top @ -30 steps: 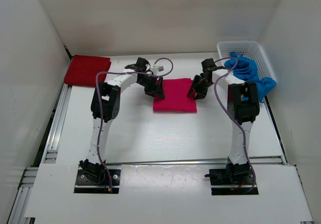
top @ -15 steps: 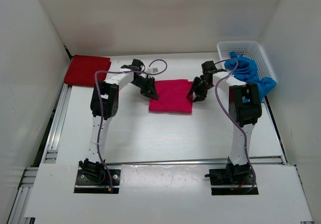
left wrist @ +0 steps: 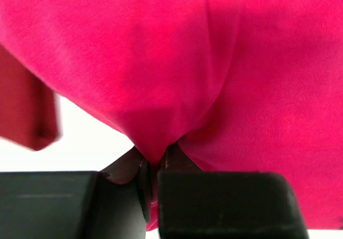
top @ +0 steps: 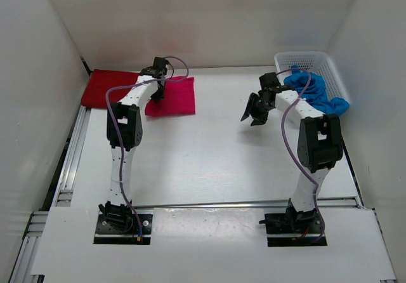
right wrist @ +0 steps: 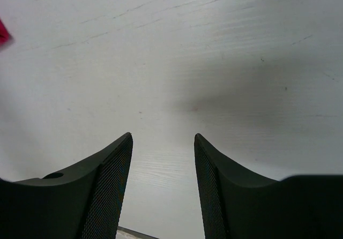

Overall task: Fold and stack the t-shirts
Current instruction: Put the neatly folded tshirt into the corner of the board with the left arm

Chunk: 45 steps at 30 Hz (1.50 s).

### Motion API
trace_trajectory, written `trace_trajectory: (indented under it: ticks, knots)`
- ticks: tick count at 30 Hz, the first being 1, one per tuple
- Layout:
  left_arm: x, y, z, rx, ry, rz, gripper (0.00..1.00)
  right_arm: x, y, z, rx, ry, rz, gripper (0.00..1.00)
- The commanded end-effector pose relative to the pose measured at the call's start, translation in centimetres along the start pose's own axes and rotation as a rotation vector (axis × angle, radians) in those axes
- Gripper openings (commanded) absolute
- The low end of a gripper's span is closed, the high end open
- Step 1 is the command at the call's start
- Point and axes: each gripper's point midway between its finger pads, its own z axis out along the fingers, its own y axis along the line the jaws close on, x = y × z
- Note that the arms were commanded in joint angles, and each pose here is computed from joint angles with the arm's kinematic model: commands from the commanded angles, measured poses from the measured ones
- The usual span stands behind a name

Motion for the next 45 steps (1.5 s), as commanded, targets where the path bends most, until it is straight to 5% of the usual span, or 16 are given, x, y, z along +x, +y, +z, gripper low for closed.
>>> trace_trajectory:
  ticks: [1,11,30,45]
  knots:
    - [-6.6,6.4,-5.0,-0.28,-0.225,-0.099,0.1,-0.2,0.0,-1.7,0.011,-0.024,-0.036,0.54]
    - [-12.6,10.6,-8.1,-0.433,-0.438,-0.253,0.1,0.0,-0.6,-2.4,0.046,-0.031,-0.043,0.56]
    - [-7.3,26.0,-7.3,-0.617,-0.342,-0.431,0.1,0.0,-1.2,-2.8,0.077,-0.038,-0.061,0.56]
    - [-7.2,30.1,-5.5,-0.666,-0.353,-0.493,0.1,0.3,-1.5,-1.9,0.088,-0.001,-0.053,0.56]
